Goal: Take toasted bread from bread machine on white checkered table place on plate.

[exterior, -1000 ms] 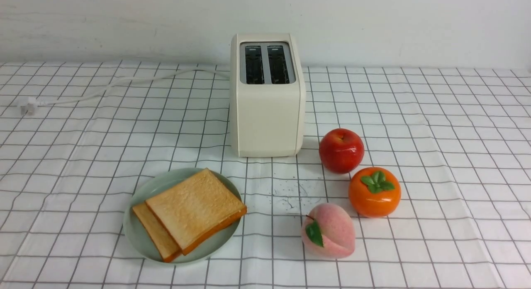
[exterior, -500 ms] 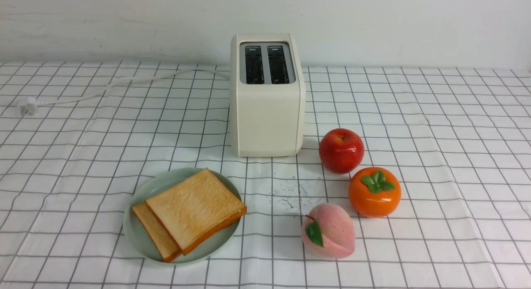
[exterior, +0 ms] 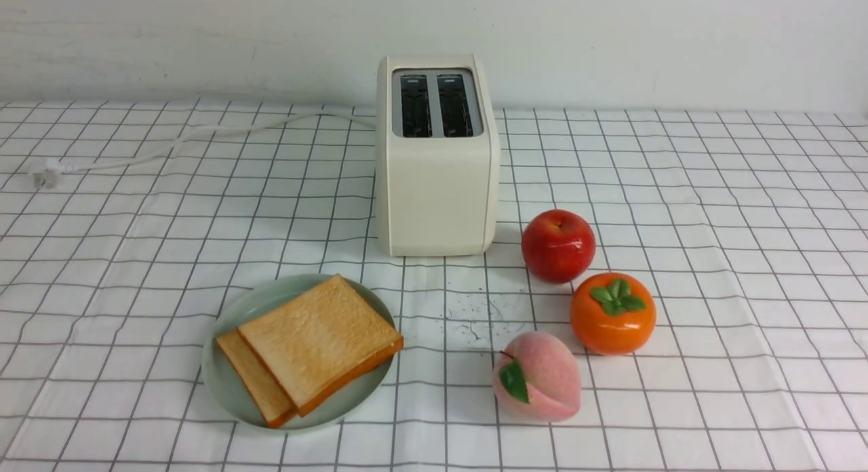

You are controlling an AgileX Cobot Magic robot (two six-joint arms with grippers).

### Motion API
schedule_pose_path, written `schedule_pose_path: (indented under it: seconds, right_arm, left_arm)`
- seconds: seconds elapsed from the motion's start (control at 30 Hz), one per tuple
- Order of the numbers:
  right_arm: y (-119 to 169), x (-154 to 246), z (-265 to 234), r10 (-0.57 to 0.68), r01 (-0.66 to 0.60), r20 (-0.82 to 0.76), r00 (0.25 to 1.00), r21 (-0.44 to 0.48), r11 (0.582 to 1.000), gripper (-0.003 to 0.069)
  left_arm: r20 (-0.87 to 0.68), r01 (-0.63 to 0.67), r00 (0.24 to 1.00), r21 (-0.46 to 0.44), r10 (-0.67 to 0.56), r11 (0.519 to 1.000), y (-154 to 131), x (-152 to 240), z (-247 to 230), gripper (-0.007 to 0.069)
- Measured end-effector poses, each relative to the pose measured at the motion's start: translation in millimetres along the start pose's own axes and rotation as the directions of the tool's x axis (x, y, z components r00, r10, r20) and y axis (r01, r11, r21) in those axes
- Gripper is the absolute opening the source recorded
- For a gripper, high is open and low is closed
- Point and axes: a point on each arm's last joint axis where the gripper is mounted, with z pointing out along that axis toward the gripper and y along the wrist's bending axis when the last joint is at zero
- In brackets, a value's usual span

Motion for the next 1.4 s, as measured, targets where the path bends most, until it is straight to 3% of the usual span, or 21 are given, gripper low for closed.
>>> schedule_pose_path:
  seconds: [0.17, 0.27, 1.4]
  right_arm:
    - [0.0, 0.0, 0.0, 0.000, 0.000, 0.000, 1.000, 0.000, 1.000, 0.0048]
    - [0.0, 0.0, 0.0, 0.000, 0.000, 0.000, 1.000, 0.000, 1.000, 0.0053]
    - [0.0, 0.1, 0.0, 0.000, 0.000, -0.001, 1.000, 0.000, 1.000, 0.0092]
  left_arm:
    - [0.012, 0.051, 0.999, -0.103, -0.050, 0.993, 7.3, 4.3, 0.6, -0.0013]
    - [-0.098, 0.049, 0.993, -0.150, -0.064, 0.988, 9.9, 15.6, 0.1, -0.0013]
    - [-0.108, 0.064, 0.991, -0.150, -0.080, 0.987, 9.7, 16.7, 0.1, -0.0013]
